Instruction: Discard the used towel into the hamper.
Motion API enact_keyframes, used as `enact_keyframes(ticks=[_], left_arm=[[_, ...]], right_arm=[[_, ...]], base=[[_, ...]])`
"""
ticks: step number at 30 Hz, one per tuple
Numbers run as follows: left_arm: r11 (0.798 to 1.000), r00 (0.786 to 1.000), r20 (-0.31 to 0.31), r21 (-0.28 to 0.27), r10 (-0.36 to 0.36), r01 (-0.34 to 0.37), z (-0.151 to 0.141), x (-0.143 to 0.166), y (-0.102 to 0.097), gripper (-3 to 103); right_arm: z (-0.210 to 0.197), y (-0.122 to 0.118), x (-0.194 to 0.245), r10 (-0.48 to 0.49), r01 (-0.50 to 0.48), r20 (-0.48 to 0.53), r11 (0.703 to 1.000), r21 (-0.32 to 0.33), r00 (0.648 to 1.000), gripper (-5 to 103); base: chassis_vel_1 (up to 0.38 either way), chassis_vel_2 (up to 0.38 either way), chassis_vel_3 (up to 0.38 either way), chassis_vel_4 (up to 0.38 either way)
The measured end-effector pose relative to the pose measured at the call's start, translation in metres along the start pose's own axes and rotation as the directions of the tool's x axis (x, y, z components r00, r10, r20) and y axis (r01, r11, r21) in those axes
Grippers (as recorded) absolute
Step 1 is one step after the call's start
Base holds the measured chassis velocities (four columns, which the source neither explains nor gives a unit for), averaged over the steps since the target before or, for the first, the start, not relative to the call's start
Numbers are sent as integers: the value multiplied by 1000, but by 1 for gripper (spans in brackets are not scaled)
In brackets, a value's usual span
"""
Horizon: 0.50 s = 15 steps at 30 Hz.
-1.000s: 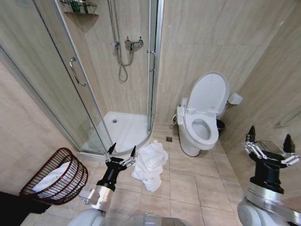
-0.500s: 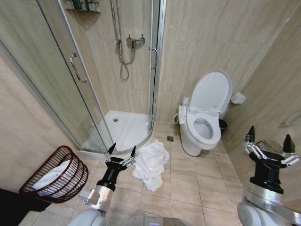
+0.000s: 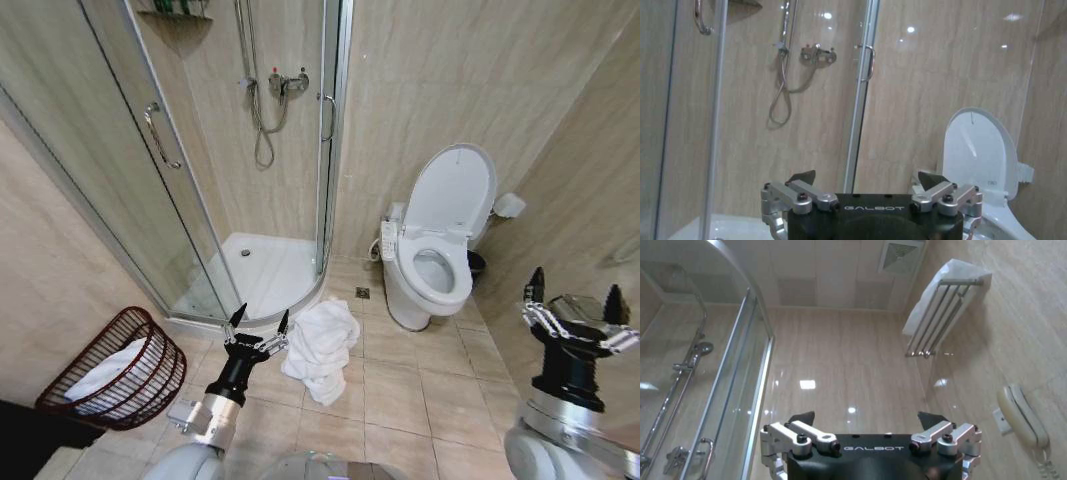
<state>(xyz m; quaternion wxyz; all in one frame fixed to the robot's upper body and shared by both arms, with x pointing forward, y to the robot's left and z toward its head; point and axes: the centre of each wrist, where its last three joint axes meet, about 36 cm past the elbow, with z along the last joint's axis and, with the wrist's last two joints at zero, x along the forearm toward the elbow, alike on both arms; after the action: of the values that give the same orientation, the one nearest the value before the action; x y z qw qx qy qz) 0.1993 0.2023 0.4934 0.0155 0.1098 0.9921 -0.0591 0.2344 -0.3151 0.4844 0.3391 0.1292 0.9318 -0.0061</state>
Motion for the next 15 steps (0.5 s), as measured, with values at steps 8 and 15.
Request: enact_keyframes(ticks=[8,15], left_arm=[[1000,1000,0,0,0,0,0,0,0,100],[1000,1000,0,0,0,0,0,0,0,100]], right_arm=[[0,0,0,13,-13,2,1000,0,1000,100],[1,1,-3,31,-31,24,999,-8,999,100]], base=[[0,0,0,0],[0,0,0,0]])
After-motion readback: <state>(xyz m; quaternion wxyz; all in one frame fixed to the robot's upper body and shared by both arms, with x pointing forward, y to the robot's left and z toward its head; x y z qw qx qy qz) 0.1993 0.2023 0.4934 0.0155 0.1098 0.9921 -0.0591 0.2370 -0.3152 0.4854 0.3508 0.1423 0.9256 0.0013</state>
